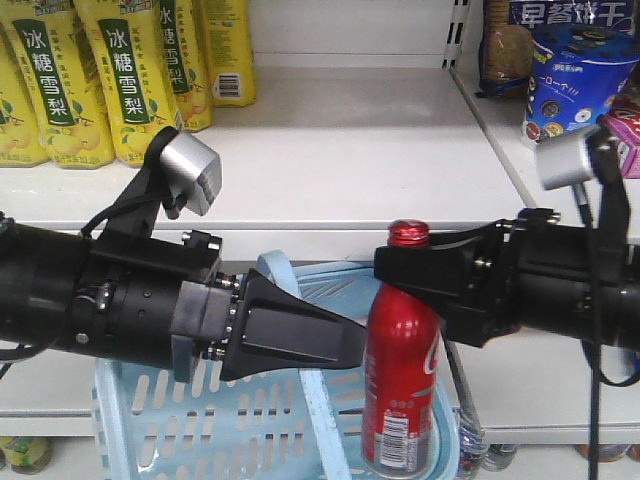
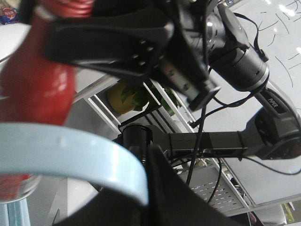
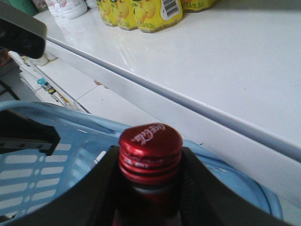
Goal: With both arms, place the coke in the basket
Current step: 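Lift the bottle off the shelf and carry it over the basket, then lower the bottle into the basket and open the right gripper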
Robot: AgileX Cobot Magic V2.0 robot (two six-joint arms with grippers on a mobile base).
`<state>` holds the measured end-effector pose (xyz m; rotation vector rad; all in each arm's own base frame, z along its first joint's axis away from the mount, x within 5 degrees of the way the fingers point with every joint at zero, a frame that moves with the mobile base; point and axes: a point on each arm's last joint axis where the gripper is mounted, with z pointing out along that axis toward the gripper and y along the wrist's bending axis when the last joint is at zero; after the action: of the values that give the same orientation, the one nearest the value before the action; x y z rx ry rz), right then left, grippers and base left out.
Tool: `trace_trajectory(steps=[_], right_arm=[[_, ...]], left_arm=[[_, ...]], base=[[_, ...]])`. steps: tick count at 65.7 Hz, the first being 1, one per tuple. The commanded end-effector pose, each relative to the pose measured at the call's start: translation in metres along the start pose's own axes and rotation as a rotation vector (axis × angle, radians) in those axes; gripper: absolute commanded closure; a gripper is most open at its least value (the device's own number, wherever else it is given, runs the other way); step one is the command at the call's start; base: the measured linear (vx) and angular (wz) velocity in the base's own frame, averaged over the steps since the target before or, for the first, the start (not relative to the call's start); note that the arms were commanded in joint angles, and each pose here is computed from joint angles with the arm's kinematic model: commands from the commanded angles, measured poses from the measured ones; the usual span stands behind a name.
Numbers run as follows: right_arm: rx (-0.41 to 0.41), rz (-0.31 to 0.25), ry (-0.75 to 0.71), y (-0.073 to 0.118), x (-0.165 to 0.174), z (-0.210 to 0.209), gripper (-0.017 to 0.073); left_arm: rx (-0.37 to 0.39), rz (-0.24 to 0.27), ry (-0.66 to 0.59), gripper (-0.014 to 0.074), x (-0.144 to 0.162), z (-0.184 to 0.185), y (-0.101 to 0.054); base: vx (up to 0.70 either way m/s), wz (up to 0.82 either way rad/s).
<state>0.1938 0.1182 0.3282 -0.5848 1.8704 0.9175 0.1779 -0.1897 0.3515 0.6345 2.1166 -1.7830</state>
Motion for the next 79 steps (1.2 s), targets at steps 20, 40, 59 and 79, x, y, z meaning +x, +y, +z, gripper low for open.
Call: trace_trajectory(steps=[20,40,59,79], right_arm=[[0.037,0.037,-0.022,0.008,-0.003,0.027,0.0519],[0.058,0.029,-0.01,0.004,-0.001,0.03,0.0214],[0.073,0.026,-0.016,0.003,-0.002,0.029,0.0013],[0.106,-0.08,-0.097,0.02,-0.016,-0.006,0.0356]], left_arm=[[0.089,0.024,-0.051,0.0599,-0.005,-0.005,-0.023],[0.09,0.024,-0.052,0.0599,-0.005,-0.005,-0.023],[0.089,0.025,-0.051,0.0599,-0.005,-0.005,-0.023],[0.089,0.024,-0.051,0.0599,-0.005,-0.005,-0.023]], base=[[0.0,0.0],[0.0,0.0],[0.0,0.0],[0.0,0.0]])
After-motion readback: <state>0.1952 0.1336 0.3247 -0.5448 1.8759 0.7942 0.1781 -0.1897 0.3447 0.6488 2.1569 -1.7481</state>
